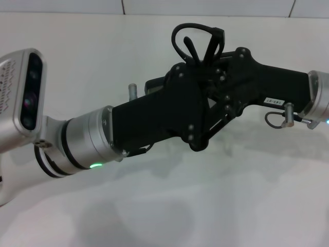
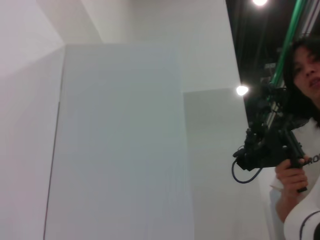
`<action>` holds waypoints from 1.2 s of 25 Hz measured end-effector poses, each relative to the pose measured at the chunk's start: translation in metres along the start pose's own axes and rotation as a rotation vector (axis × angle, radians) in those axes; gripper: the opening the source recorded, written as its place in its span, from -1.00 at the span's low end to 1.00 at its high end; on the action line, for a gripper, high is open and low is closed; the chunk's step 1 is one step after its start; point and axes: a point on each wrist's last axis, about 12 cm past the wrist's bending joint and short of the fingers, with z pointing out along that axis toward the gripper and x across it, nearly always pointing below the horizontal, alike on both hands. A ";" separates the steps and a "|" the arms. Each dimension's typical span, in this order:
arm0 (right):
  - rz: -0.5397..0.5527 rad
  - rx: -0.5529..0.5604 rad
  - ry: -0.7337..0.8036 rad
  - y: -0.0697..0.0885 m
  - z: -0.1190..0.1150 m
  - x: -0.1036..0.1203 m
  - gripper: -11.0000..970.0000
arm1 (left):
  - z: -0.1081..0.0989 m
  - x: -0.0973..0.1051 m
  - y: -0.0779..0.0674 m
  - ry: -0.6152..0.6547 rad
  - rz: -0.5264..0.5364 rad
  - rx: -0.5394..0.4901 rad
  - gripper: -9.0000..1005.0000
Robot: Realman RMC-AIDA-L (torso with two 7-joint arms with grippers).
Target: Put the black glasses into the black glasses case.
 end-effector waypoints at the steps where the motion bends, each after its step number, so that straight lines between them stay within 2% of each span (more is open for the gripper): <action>1: 0.000 0.000 0.000 0.000 0.000 0.000 -0.65 | -0.001 0.000 0.001 0.000 -0.002 -0.006 -0.76; 12: -0.004 -0.011 0.011 0.001 0.002 0.001 -0.65 | 0.001 0.001 0.005 0.006 -0.012 -0.021 -0.76; 19: -0.010 0.040 -0.015 0.000 -0.005 0.001 -0.64 | -0.002 0.001 0.003 0.014 -0.030 -0.016 -0.76; 25: -0.066 0.102 0.037 -0.006 -0.023 -0.002 -0.64 | -0.018 -0.004 -0.003 -0.005 -0.029 -0.018 -0.76; 30: -0.097 0.054 0.202 -0.010 -0.039 -0.027 -0.64 | -0.048 -0.013 -0.003 0.019 -0.028 -0.049 -0.77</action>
